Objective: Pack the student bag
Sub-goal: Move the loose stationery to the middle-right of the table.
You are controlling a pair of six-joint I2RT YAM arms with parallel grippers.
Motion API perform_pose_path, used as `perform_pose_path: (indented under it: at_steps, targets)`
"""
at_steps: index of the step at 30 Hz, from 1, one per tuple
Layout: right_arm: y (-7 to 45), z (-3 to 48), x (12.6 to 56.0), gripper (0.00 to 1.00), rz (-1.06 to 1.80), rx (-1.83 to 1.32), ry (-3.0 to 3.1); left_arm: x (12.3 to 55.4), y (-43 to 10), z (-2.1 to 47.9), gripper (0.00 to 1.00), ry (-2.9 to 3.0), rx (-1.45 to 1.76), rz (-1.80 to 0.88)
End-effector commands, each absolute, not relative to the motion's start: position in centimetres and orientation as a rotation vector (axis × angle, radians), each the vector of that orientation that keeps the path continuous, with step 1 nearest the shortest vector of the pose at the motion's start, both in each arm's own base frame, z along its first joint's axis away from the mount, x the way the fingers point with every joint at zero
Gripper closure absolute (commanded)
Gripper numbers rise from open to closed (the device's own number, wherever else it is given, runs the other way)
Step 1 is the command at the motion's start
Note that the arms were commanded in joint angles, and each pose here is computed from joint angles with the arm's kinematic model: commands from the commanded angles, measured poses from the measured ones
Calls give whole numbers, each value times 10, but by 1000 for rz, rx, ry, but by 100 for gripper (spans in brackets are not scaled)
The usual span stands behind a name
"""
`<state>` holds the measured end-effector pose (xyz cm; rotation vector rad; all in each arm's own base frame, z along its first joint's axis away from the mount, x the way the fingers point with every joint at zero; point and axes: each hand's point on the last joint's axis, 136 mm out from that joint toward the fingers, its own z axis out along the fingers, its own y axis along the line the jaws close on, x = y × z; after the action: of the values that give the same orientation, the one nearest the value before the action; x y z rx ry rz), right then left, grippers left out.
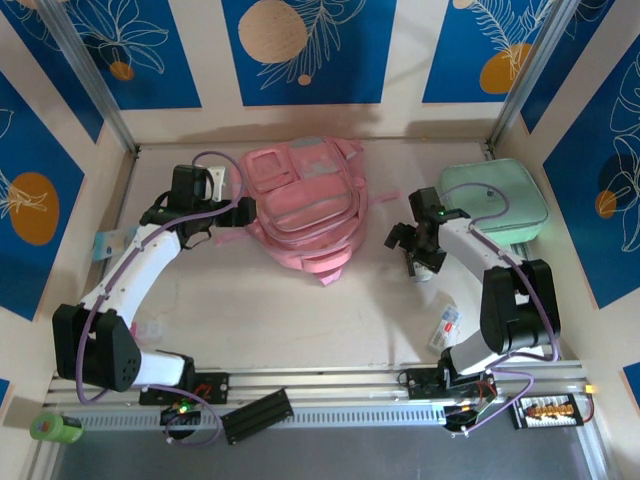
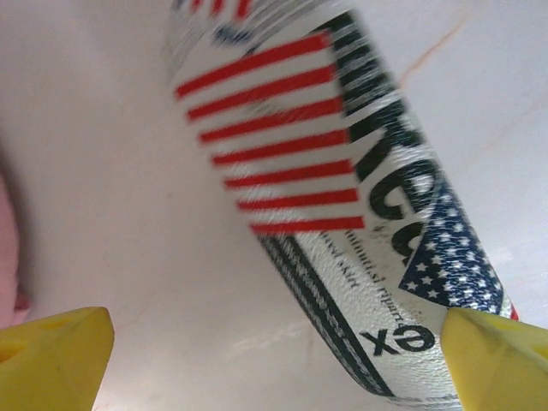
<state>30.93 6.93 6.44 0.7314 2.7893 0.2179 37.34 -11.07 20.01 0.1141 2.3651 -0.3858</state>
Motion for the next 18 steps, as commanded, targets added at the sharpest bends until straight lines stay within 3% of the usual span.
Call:
perform_pose_path:
  at_steps: [1, 5, 18]
  targets:
    - [82, 71, 302, 3, 269, 746, 2810, 380, -115, 214, 0, 2333, 105, -432]
    - [58, 82, 304, 2, 66, 657, 2803, 378, -116, 216, 0, 2333, 117, -437]
    - [53, 51, 307, 0, -42, 735, 2902, 380, -124, 220, 0, 2336, 140, -489]
